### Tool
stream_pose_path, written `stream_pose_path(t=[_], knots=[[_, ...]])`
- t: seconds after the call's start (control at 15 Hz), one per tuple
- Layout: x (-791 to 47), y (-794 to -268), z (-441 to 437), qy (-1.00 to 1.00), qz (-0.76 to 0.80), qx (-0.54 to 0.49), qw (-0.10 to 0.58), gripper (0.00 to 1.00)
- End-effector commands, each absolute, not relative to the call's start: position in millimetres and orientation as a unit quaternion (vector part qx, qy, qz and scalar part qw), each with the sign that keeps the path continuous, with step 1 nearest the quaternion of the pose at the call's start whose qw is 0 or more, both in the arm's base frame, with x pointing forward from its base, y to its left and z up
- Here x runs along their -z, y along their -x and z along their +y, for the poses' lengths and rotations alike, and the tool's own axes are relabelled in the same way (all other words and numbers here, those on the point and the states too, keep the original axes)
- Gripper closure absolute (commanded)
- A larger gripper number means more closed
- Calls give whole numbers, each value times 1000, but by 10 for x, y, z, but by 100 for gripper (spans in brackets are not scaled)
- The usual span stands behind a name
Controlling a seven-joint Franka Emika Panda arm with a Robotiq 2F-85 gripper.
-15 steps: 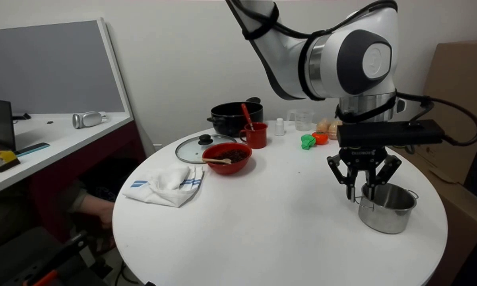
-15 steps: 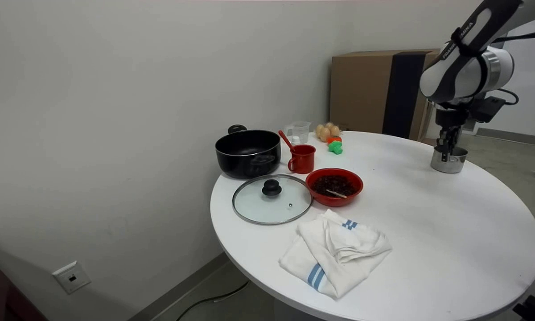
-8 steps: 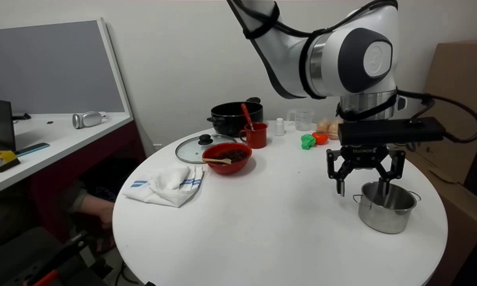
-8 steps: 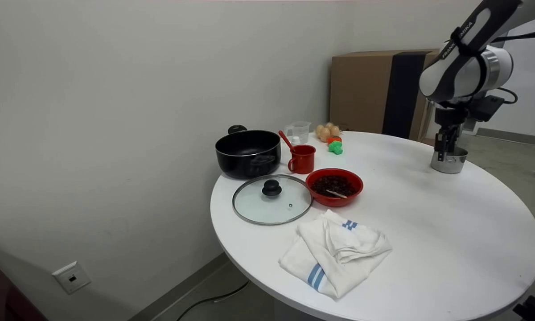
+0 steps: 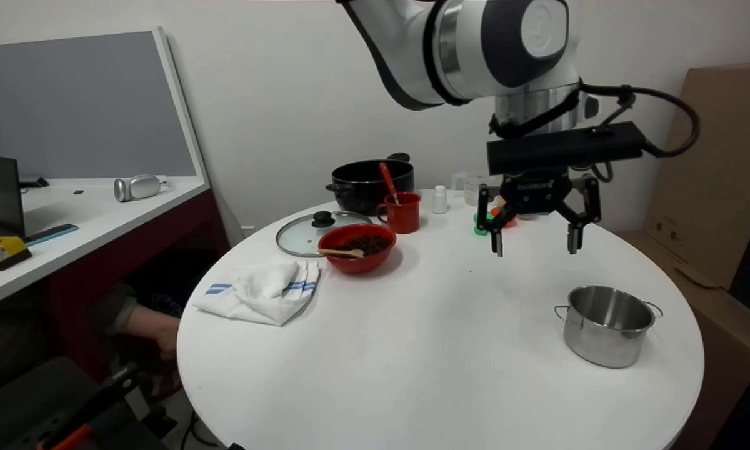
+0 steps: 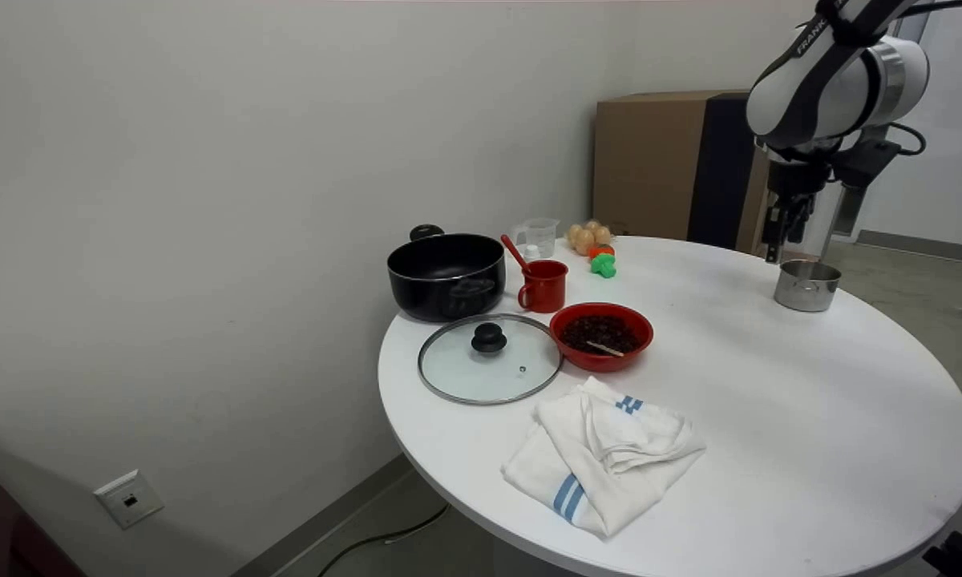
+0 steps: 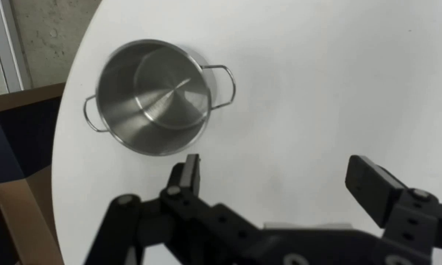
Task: Move the silver pot to the right side of the table, use the white and blue towel to wipe the table
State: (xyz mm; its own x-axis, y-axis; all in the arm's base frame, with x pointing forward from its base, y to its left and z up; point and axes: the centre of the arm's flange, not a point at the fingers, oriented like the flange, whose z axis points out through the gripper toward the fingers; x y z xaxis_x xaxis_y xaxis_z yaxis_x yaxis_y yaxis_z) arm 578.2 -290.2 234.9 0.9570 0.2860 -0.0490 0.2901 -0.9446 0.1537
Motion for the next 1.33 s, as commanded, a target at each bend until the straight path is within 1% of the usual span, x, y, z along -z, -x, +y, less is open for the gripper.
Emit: stream_pose_path(t=[0.0,0.4,0.6,0.87,1.27], knots=[[-2693,-5524,-2269,-984,150,-4,93,0],[-2845,-5477,-1184,-987,133,-17,92,0],[-2798,-5335,-626,-986,132,-23,98,0],[-2597,-5037,-40,-986,145,-13,79,0],[-2221,-4624,498,-984,166,-3,70,0]])
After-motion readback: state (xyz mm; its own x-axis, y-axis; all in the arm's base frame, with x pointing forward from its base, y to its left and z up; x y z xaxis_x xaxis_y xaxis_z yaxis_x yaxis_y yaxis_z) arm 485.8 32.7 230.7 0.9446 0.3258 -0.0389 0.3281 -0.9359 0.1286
